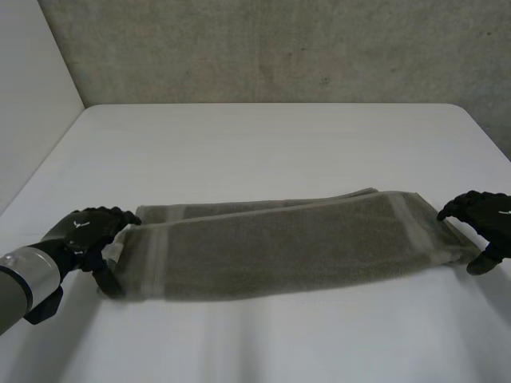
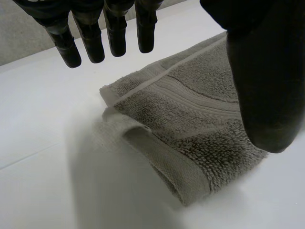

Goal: Fold the towel.

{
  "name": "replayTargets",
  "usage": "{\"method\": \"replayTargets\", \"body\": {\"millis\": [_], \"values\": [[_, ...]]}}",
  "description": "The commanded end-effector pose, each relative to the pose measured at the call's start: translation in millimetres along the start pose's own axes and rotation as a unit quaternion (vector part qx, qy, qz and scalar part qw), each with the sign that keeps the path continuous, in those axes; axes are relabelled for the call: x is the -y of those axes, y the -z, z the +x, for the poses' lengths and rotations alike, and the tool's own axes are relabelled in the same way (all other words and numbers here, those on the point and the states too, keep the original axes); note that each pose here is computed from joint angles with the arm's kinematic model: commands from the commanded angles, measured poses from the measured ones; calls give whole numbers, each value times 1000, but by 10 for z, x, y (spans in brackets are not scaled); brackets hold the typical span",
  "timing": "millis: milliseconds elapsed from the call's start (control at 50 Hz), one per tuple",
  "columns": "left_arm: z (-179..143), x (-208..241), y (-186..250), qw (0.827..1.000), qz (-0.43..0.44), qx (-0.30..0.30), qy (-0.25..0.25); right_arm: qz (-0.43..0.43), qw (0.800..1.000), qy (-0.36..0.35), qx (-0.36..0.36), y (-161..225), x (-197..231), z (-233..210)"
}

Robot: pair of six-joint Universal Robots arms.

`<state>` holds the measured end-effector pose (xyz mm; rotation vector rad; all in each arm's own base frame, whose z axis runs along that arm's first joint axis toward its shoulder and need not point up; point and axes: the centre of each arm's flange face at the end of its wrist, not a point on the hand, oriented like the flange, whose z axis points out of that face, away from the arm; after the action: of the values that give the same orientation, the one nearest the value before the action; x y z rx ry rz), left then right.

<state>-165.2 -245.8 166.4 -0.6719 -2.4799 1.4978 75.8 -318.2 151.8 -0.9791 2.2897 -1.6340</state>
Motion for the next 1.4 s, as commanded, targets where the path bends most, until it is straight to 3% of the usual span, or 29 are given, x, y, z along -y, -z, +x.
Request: {"method": "replayTargets", "body": {"millis": [20, 240, 500, 720, 940, 1160, 1260, 1320, 1400], "values": [[11, 52, 46, 1000, 11, 2, -5, 10, 1000, 1, -11, -13, -57, -48], [-55, 262, 125, 998, 50, 20, -13, 20, 999, 20, -30, -144, -188, 58], [-112, 310, 41, 998, 54, 18, 34, 20, 998, 41, -47, -276, -269, 238], [-208, 318, -25, 997, 53, 27, 42, 17, 998, 37, -45, -266, -303, 238], [-235, 312, -26, 997, 52, 31, 45, 12, 987, 112, -118, -70, -276, 764], [-221, 299, -24, 997, 50, 30, 45, 44, 972, 180, -148, 124, 291, 1006], [-215, 303, -21, 997, 51, 29, 44, 130, 961, 225, -89, -12, 1001, 415], [-214, 308, -13, 997, 52, 30, 44, 149, 960, 228, -68, -44, 1132, 219], [-209, 308, -10, 997, 53, 29, 43, 201, 949, 242, 13, -114, 1434, -484]]}}
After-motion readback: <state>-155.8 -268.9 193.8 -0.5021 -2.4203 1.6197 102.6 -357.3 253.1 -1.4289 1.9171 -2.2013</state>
